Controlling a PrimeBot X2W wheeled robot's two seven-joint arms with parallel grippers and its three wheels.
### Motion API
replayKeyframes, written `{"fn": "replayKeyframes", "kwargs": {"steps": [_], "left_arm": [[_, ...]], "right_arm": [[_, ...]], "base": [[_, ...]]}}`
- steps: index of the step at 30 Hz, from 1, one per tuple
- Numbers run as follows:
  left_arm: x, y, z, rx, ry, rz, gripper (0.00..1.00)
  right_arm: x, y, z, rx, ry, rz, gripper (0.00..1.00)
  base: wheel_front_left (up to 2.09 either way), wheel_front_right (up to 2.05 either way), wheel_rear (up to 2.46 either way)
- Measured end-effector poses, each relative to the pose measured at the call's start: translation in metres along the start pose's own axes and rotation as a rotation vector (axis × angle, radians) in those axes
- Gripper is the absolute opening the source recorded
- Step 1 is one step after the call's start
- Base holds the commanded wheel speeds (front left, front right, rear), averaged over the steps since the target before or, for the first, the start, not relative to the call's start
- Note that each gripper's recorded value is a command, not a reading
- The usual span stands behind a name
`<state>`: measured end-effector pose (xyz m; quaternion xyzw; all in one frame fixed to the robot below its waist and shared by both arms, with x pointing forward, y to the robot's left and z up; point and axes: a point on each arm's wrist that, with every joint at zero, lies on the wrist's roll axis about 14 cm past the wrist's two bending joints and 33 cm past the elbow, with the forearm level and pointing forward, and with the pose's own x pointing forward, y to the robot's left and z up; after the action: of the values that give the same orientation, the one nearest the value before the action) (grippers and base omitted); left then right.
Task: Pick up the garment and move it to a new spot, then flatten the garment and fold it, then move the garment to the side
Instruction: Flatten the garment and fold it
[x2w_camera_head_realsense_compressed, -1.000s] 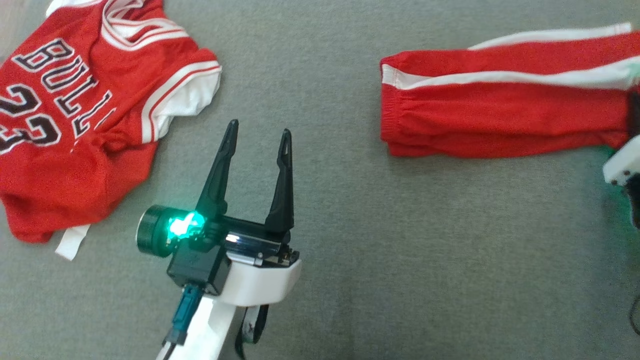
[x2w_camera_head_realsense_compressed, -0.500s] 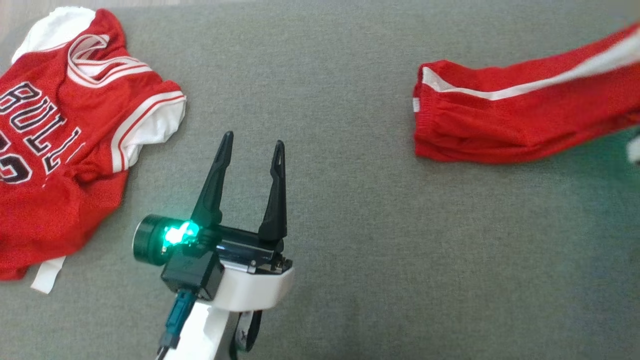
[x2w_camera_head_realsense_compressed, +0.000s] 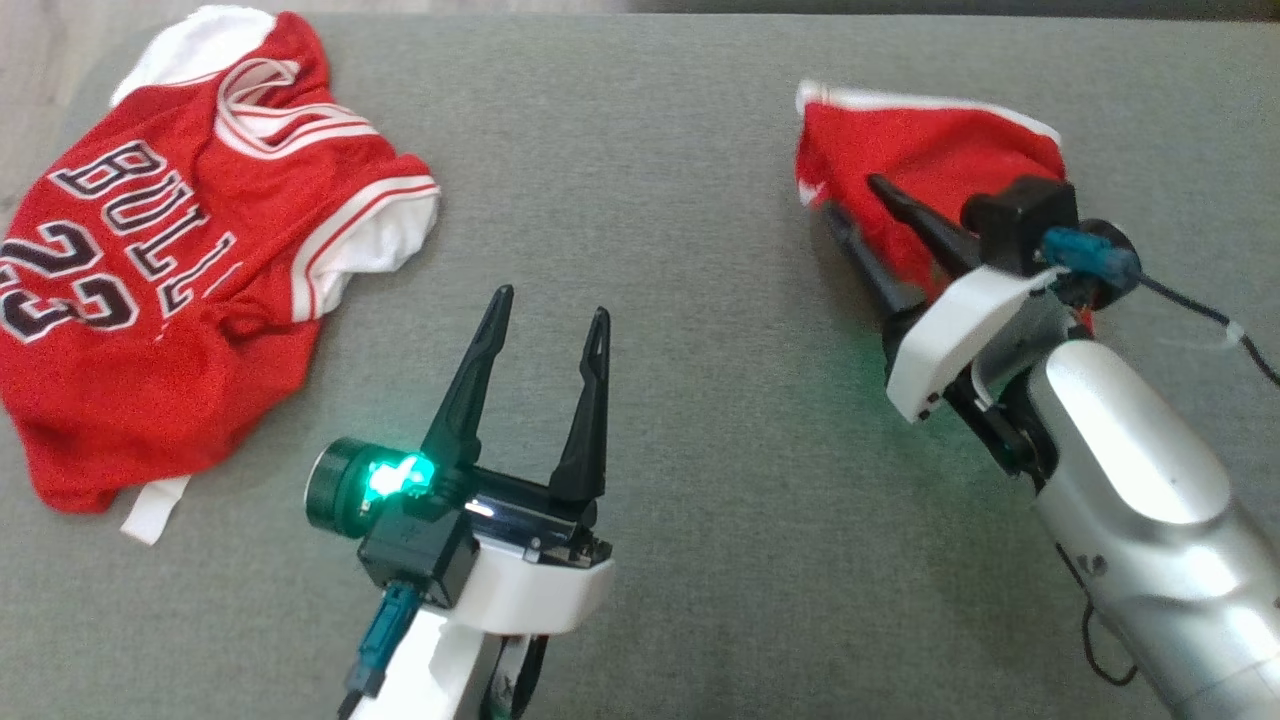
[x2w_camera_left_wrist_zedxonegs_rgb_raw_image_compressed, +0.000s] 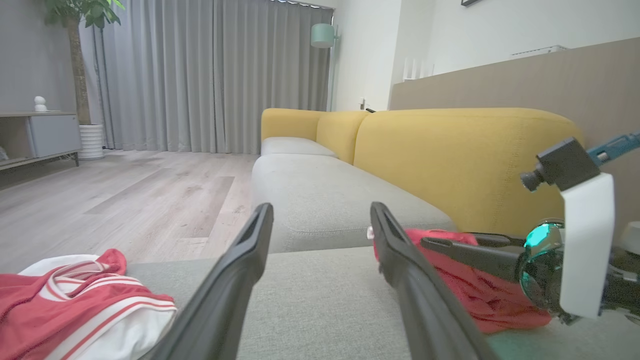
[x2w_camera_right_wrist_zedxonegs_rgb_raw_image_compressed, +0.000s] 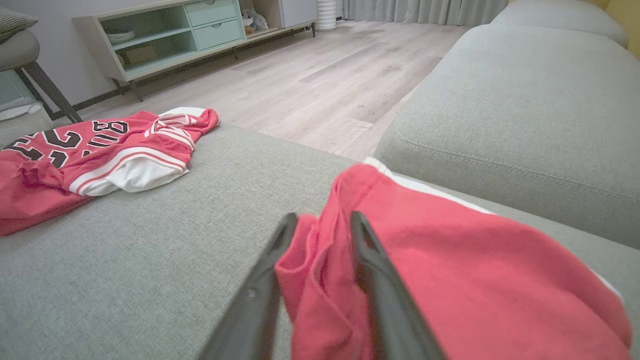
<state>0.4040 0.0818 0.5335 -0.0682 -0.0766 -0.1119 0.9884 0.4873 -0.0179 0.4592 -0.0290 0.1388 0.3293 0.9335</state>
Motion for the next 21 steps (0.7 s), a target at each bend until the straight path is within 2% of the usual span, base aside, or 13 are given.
{"fn": "replayKeyframes", "kwargs": {"steps": [4,9,10,11,16,21], "left_arm": [[-0.004,0.005,0.005,0.003,-0.010,0.023,1.00],[-0.007,0.007,0.010,0.006,-0.020,0.031,1.00],[-0.007,0.007,0.010,0.006,-0.020,0.032,1.00],[-0.007,0.007,0.010,0.006,-0.021,0.033,1.00],[-0.008,0.012,0.007,0.009,-0.012,0.049,1.00],[-0.009,0.015,0.003,0.009,0.000,0.056,1.00]], "right_arm": [[0.000,0.000,0.009,0.027,-0.063,-0.008,1.00],[-0.016,-0.047,0.033,0.028,-0.198,-0.146,1.00],[-0.019,-0.055,0.034,0.031,-0.215,-0.173,0.95],[-0.020,-0.059,0.033,0.030,-0.218,-0.186,0.00],[-0.009,-0.044,0.017,0.062,-0.219,-0.173,0.00],[0.001,-0.030,-0.013,0.078,-0.160,-0.161,0.00]], "base": [[0.00,0.00,0.00],[0.00,0.00,0.00],[0.00,0.00,0.00],[0.00,0.00,0.00],[0.00,0.00,0.00],[0.00,0.00,0.00]]}}
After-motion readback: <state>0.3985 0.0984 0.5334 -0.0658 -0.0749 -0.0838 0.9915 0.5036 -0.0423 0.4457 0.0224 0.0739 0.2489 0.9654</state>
